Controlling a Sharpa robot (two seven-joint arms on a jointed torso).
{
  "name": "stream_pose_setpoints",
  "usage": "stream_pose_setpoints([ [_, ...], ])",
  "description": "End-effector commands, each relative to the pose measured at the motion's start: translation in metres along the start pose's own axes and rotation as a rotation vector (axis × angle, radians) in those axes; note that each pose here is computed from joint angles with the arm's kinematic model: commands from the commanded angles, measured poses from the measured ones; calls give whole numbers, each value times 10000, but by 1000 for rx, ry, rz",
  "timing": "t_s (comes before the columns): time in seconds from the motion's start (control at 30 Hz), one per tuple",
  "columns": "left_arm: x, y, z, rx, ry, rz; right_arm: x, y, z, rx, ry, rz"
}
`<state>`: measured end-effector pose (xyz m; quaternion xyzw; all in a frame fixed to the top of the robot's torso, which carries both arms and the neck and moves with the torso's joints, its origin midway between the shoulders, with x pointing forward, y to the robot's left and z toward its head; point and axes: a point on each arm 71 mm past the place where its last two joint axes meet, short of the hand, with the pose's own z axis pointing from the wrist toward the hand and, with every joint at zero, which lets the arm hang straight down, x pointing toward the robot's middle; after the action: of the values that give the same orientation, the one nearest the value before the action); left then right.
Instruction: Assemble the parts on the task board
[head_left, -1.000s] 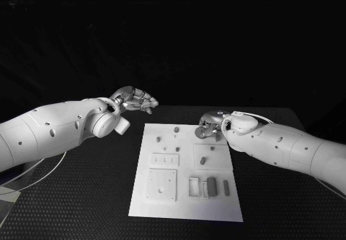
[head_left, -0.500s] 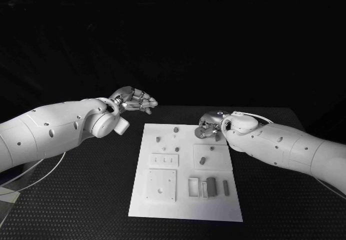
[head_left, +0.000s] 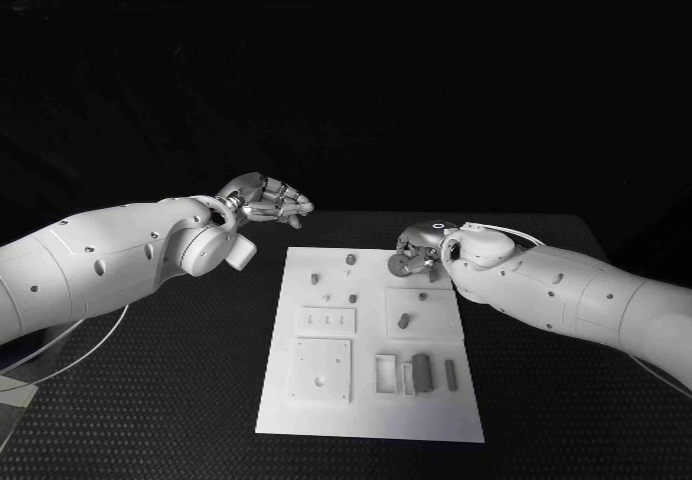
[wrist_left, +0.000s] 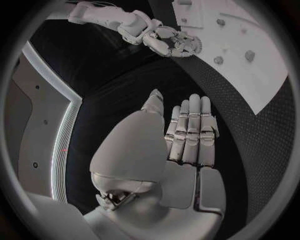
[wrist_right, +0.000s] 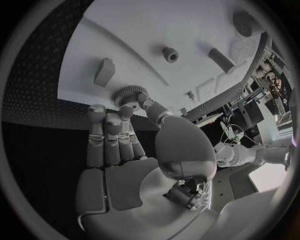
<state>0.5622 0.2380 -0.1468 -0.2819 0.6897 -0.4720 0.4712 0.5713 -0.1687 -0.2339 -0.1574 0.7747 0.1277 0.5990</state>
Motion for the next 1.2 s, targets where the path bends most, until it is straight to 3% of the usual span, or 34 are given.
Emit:
stream_pose_setpoints([
  [0.03, 23, -19, 5, 9, 16, -3, 176, -11, -20, 5, 84, -33],
  [0.87, 11, -14, -1, 8, 13, -1, 250, 31, -15, 0, 51, -78],
  [1.2, 1, -10, -6, 7, 9, -1, 213, 37, -22, -5, -4, -92],
])
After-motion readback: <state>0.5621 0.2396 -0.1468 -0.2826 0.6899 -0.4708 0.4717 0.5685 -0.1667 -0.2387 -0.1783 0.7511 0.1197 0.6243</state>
